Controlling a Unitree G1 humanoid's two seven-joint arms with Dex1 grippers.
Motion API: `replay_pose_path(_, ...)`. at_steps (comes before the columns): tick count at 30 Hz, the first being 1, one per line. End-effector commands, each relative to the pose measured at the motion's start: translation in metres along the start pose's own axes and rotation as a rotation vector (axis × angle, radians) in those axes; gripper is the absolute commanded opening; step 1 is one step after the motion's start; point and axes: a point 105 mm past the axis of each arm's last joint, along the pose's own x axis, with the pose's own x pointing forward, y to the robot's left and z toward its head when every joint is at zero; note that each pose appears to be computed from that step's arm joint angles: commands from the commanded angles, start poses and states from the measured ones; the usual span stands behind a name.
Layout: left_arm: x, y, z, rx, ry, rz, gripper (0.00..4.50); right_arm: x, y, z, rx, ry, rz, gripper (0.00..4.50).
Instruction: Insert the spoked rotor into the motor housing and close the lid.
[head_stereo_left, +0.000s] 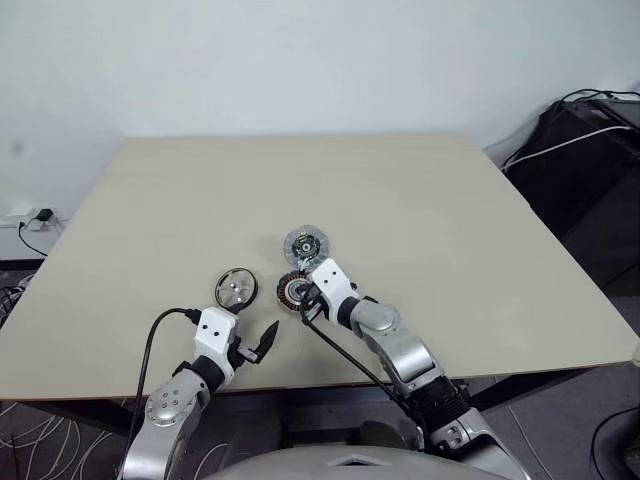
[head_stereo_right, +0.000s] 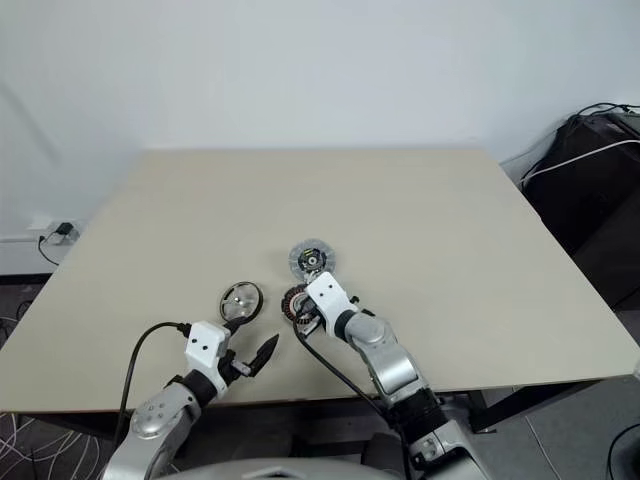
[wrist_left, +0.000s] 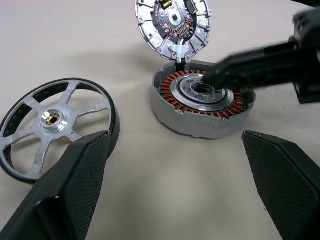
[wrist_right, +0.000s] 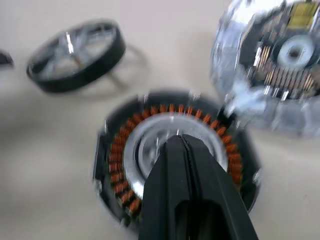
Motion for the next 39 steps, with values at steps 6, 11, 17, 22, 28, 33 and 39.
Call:
replay_pose_path(6, 0.003, -0.002, 0.006, 0.015, -0.023, -0.009, 4.5, 0.005, -0.003, 0.042, -0.04, -0.135, -0.015, 0.0)
replay_pose_path(11, 0.001, -0.002, 0.006, 0.015, -0.023, -0.004, 4.5, 0.011, -0.004, 0.008, -0.006, -0.022, -0.017, 0.0)
replay_pose_path(17, 0.0, -0.001, 0.006, 0.015, -0.024, 0.001, 4.5, 0.0, -0.012, -0.049, 0.008, 0.171, -0.048, 0.0)
replay_pose_path(22, 0.001, -0.002, 0.005, 0.014, -0.02, -0.004, 4.5, -0.001, -0.01, -0.014, 0.016, 0.038, -0.027, 0.0)
replay_pose_path(28, 0.004, -0.002, 0.005, 0.015, -0.021, -0.008, 4.5, -0.001, -0.014, 0.015, -0.085, -0.016, -0.041, 0.0)
replay_pose_path(33, 0.004, -0.002, 0.005, 0.014, -0.021, -0.003, 4.5, -0.001, -0.015, 0.021, -0.209, 0.04, -0.035, 0.0)
replay_pose_path(39, 0.005, -0.003, 0.003, 0.011, -0.019, 0.002, 4.5, 0.0, -0.011, 0.03, -0.333, 0.094, 0.006, 0.0)
